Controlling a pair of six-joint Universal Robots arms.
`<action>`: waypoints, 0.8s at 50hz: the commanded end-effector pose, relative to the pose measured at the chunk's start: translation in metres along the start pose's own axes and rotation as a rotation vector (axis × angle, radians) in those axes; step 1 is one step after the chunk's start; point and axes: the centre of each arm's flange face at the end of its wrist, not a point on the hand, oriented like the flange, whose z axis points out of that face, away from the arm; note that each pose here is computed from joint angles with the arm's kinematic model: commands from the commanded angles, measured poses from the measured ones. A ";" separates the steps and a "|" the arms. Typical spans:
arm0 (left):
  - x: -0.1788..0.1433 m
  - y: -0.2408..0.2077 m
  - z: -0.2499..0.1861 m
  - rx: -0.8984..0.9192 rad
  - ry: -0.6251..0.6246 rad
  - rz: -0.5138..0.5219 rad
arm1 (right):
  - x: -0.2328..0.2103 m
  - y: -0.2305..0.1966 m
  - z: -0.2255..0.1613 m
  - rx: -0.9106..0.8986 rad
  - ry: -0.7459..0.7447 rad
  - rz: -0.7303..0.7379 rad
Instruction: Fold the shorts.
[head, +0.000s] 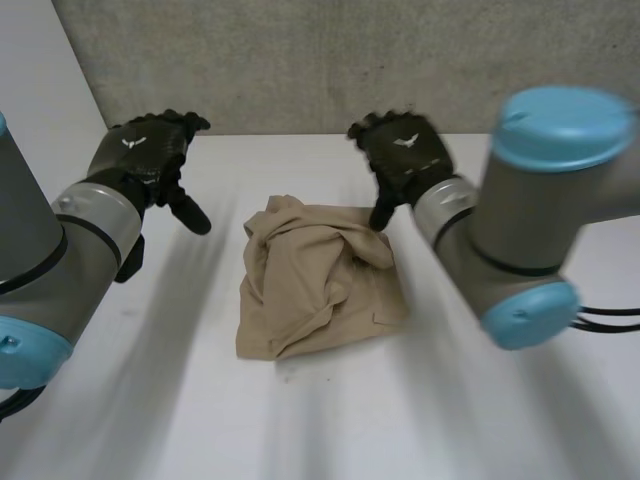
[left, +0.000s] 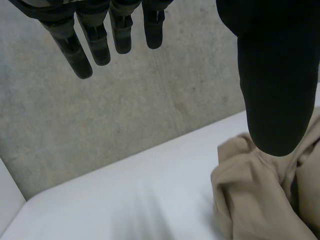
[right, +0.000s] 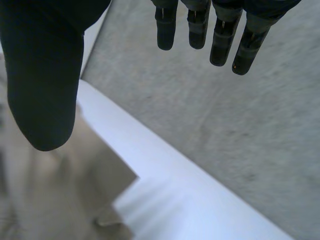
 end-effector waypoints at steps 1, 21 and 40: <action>0.003 0.017 -0.002 -0.050 0.012 0.006 | 0.032 -0.029 -0.048 0.029 0.071 -0.010; 0.063 0.037 -0.007 0.015 0.292 0.232 | 0.015 0.076 -0.103 -0.328 -0.120 -0.016; 0.107 0.055 0.029 0.036 0.389 0.383 | -0.024 0.119 -0.060 -0.260 -0.197 -0.006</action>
